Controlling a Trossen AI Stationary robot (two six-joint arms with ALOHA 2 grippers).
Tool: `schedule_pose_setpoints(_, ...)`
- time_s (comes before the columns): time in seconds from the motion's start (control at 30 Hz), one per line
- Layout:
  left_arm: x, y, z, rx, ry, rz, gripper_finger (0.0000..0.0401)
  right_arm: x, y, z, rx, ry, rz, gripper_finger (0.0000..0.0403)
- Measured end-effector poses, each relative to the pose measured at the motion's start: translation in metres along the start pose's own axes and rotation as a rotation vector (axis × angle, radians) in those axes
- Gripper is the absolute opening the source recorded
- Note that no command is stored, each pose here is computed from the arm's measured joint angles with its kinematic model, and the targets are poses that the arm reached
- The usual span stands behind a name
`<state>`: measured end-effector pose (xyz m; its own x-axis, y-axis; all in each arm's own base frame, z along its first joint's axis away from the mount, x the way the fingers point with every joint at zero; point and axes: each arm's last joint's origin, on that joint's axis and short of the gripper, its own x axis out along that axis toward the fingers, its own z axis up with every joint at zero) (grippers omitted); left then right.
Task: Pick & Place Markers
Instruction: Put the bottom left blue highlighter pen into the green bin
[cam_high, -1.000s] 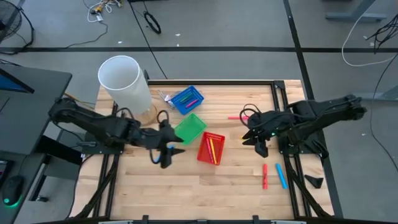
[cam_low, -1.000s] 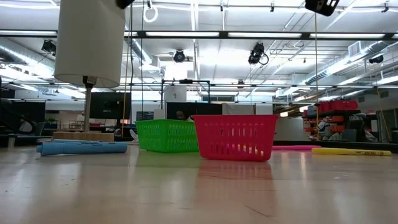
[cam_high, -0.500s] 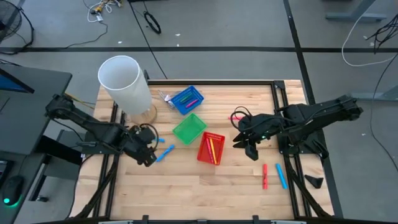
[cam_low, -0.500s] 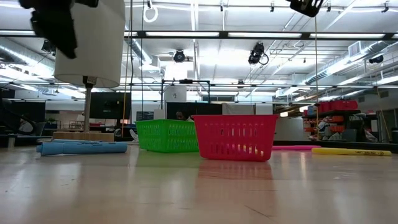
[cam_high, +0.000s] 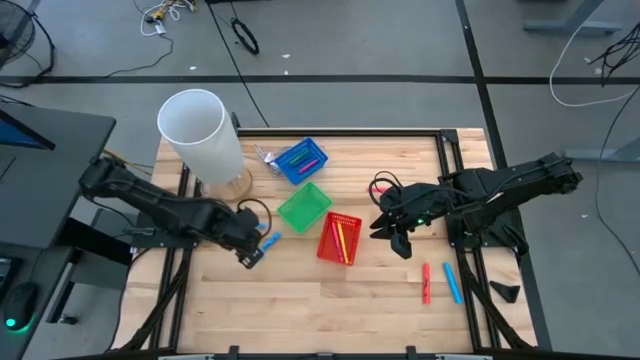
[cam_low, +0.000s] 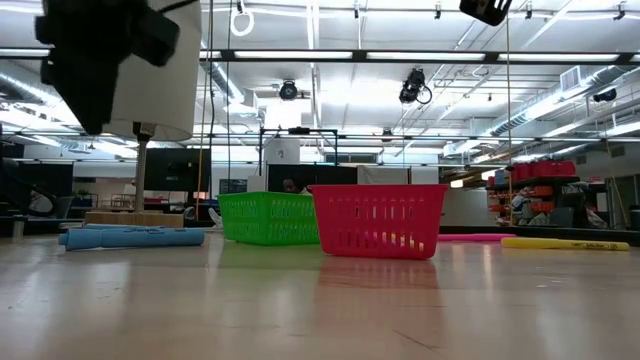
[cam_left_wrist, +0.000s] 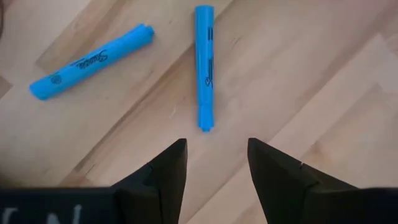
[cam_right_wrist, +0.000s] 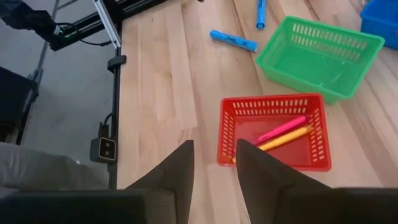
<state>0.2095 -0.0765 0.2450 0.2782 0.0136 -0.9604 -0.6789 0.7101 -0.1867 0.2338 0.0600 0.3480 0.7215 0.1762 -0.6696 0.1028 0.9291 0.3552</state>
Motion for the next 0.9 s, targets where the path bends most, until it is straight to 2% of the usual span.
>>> schedule_pose_setpoints(0.43,0.048,-0.014,0.026,-0.047,-0.021,0.076,0.0174,0.000,0.001,-0.001,-0.062,0.031,0.046,0.0121)
schedule_pose_setpoints(0.67,0.073,-0.016,0.030,-0.036,0.011,0.148,0.0174,0.000,0.002,-0.001,-0.079,0.031,0.056,0.0121)
schedule_pose_setpoints(0.9,0.094,-0.024,0.032,-0.016,0.006,0.144,0.0174,0.000,0.002,-0.001,-0.079,0.035,0.064,0.0121)
